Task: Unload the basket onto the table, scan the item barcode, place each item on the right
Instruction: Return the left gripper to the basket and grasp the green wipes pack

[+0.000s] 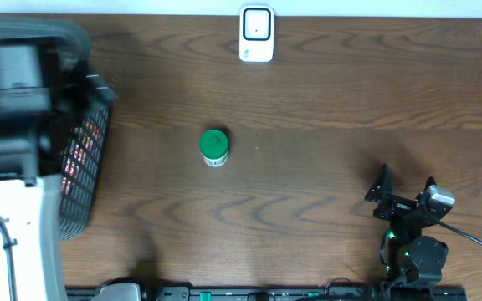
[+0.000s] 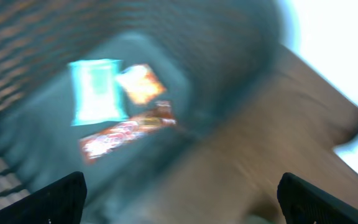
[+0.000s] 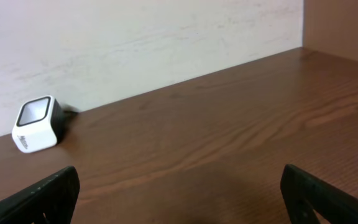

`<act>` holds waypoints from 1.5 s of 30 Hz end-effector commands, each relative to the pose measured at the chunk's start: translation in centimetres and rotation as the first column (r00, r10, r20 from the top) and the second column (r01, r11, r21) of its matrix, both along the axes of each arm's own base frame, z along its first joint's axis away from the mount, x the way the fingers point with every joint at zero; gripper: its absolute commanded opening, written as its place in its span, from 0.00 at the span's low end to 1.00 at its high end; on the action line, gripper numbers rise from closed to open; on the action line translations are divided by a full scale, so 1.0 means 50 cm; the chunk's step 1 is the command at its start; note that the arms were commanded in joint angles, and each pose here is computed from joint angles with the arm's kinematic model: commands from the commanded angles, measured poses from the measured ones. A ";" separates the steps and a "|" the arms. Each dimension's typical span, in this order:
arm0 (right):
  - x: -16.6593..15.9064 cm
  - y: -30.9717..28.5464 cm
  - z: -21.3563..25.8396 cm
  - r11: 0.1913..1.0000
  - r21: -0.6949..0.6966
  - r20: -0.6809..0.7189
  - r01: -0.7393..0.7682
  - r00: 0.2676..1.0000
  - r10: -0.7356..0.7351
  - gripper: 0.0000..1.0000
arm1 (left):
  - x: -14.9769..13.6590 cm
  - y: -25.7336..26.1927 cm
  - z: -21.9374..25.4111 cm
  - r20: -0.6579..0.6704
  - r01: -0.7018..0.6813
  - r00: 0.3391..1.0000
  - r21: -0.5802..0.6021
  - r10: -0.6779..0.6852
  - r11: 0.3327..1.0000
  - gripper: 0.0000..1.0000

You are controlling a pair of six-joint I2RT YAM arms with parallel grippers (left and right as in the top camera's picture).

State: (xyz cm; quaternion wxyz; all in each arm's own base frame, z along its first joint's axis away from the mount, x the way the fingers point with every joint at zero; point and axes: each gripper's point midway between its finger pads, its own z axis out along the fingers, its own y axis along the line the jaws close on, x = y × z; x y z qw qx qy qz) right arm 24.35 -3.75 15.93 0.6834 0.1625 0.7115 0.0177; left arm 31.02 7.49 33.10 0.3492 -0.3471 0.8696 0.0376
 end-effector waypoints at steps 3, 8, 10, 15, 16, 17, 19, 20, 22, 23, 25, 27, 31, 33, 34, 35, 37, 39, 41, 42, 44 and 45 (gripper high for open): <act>-0.001 -0.002 0.000 1.000 0.012 0.004 0.006 1.000 -0.006 0.99 | -0.045 0.135 -0.061 -0.082 -0.248 0.966 -0.038 0.245 0.968 0.98; -0.001 -0.002 0.000 1.000 0.012 0.004 0.006 1.000 -0.006 0.99 | -0.071 0.228 -0.120 -0.155 -0.404 0.907 -0.053 0.393 0.913 0.98; -0.001 -0.002 0.000 1.000 0.012 0.004 0.006 1.000 -0.006 0.99 | -0.077 0.255 -0.152 -0.199 -0.451 0.880 -0.061 0.432 0.890 0.98; -0.001 -0.002 0.000 1.000 0.012 0.004 0.006 1.000 -0.006 0.99 | -0.068 0.302 -0.269 -0.324 -0.504 0.830 -0.089 0.454 0.859 0.98; -0.001 -0.002 0.000 1.000 0.012 0.004 0.006 1.000 -0.006 0.99 | -0.064 0.306 -0.295 -0.345 -0.508 0.824 -0.099 0.449 0.856 0.98; -0.001 -0.002 0.000 1.000 0.012 0.004 0.006 1.000 -0.006 0.99 | -0.059 0.309 -0.320 -0.364 -0.511 0.819 -0.110 0.444 0.853 0.98; -0.001 -0.002 0.000 1.000 0.012 0.004 0.006 1.000 -0.006 0.99 | -0.053 0.319 -0.373 -0.400 -0.520 0.804 -0.114 0.440 0.846 0.98; -0.001 -0.002 0.000 1.000 0.012 0.004 0.006 1.000 -0.006 0.99 | -0.050 0.324 -0.395 -0.411 -0.524 0.798 -0.115 0.440 0.844 0.98; -0.001 -0.002 0.000 1.000 0.012 0.004 0.006 1.000 -0.006 0.99 | -0.041 0.330 -0.437 -0.427 -0.525 0.793 -0.116 0.435 0.843 0.98; -0.001 -0.002 0.000 1.000 0.012 0.004 0.006 1.000 -0.006 0.99 | -0.036 0.333 -0.456 -0.433 -0.522 0.792 -0.115 0.431 0.845 0.98; -0.001 -0.002 0.000 1.000 0.012 0.004 0.006 1.000 -0.006 0.99 | -0.030 0.337 -0.487 -0.440 -0.522 0.790 -0.116 0.427 0.845 0.98; -0.001 -0.002 0.000 1.000 0.012 0.004 0.006 1.000 -0.006 0.99 | -0.021 0.340 -0.515 -0.443 -0.519 0.792 -0.124 0.420 0.846 0.98; -0.001 -0.002 0.000 1.000 0.012 0.004 0.006 1.000 -0.006 0.99 | -0.007 0.349 -0.555 -0.437 -0.518 0.795 -0.126 0.421 0.846 0.98; -0.001 -0.002 0.000 1.000 0.012 0.004 0.006 1.000 -0.006 0.99 | -0.003 0.352 -0.571 -0.432 -0.517 0.797 -0.126 0.423 0.846 0.98; -0.001 -0.002 0.000 1.000 0.012 0.004 0.006 1.000 -0.006 0.99 | -0.001 0.353 -0.577 -0.430 -0.517 0.797 -0.126 0.423 0.846 0.98; -0.001 -0.002 0.000 1.000 0.012 0.004 0.006 1.000 -0.006 0.99 | 0.000 0.354 -0.585 -0.430 -0.517 0.797 -0.126 0.423 0.846 0.98; -0.001 -0.002 0.000 1.000 0.012 0.004 0.006 1.000 -0.006 0.99 | 0.003 0.356 -0.598 -0.433 -0.518 0.796 -0.126 0.423 0.846 0.98; -0.001 -0.002 0.000 1.000 0.012 0.004 0.006 1.000 -0.006 0.99 | 0.006 0.358 -0.609 -0.437 -0.518 0.795 -0.126 0.422 0.846 0.98; -0.001 -0.002 0.000 1.000 0.012 0.004 0.006 1.000 -0.006 0.99 | 0.006 0.357 -0.619 -0.444 -0.519 0.791 -0.127 0.420 0.845 0.98; -0.001 -0.002 0.000 1.000 0.012 0.004 0.006 1.000 -0.006 0.99 | 0.005 0.357 -0.623 -0.450 -0.520 0.789 -0.127 0.418 0.845 0.97; -0.001 -0.002 0.000 1.000 0.012 0.004 0.006 1.000 -0.006 0.99 | -0.001 0.353 -0.637 -0.468 -0.522 0.781 -0.128 0.413 0.843 0.59; -0.001 -0.002 0.000 1.000 0.012 0.004 0.006 1.000 -0.006 0.99 | -0.004 0.350 -0.643 -0.478 -0.523 0.777 -0.129 0.409 0.843 0.36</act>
